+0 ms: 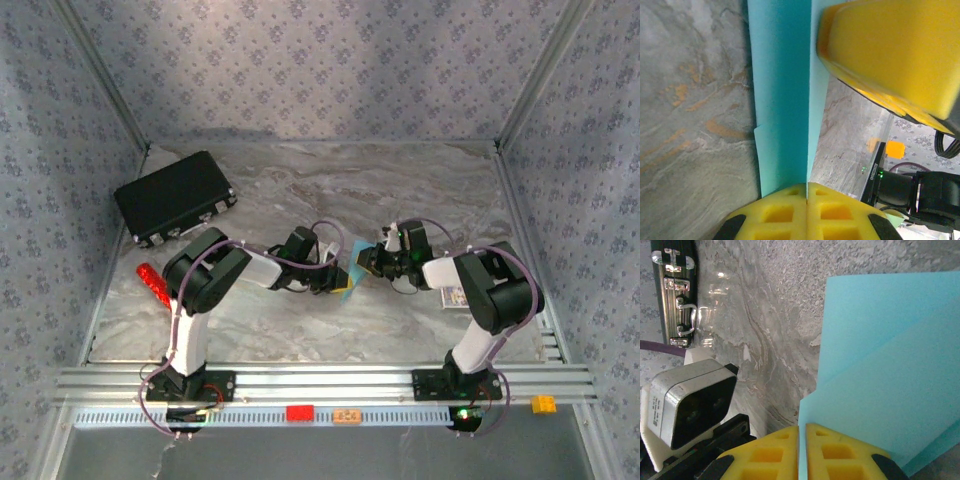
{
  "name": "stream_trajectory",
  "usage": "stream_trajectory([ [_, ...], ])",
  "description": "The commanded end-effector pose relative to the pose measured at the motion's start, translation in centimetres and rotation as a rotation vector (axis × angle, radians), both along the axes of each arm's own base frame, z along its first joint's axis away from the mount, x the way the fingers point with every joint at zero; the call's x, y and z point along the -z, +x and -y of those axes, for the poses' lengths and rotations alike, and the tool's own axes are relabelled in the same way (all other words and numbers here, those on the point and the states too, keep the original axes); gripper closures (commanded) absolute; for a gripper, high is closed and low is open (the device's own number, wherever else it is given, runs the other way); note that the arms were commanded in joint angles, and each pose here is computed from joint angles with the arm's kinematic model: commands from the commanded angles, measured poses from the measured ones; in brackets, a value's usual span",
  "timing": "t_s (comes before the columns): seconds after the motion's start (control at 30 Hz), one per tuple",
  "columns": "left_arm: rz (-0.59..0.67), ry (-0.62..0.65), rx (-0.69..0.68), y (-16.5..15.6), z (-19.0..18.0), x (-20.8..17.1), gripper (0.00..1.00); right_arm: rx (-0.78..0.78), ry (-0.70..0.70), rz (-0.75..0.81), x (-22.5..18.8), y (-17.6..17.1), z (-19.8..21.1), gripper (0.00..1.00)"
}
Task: Fold a paper plane with a square sheet of paper (pick it up from the middle)
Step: Fold the wing for the fifth time at the center of the table.
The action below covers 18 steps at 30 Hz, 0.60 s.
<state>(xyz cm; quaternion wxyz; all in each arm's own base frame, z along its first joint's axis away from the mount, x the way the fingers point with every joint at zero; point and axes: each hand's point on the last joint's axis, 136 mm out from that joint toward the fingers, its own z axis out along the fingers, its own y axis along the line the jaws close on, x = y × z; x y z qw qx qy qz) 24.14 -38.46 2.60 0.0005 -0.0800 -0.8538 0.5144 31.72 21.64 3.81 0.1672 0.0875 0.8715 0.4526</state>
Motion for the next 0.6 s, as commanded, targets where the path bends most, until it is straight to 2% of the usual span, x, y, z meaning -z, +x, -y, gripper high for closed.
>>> stream_trajectory([
  [0.0, -0.061, 0.173, -0.092, 0.5, -2.6, 5.1, 1.0, -0.002, 0.015, 0.007, -0.2, 0.8, -0.1, 0.87],
  [0.37, -0.072, 0.195, -0.104, 0.5, -3.0, 5.5, 1.0, 0.02, -0.034, -0.062, 2.5, 0.2, 0.7, 0.89],
  [0.57, -0.033, 0.158, -0.07, 0.3, -2.2, 3.8, 0.88, 0.038, -0.108, -0.138, 4.8, -1.1, 1.8, 0.9],
])
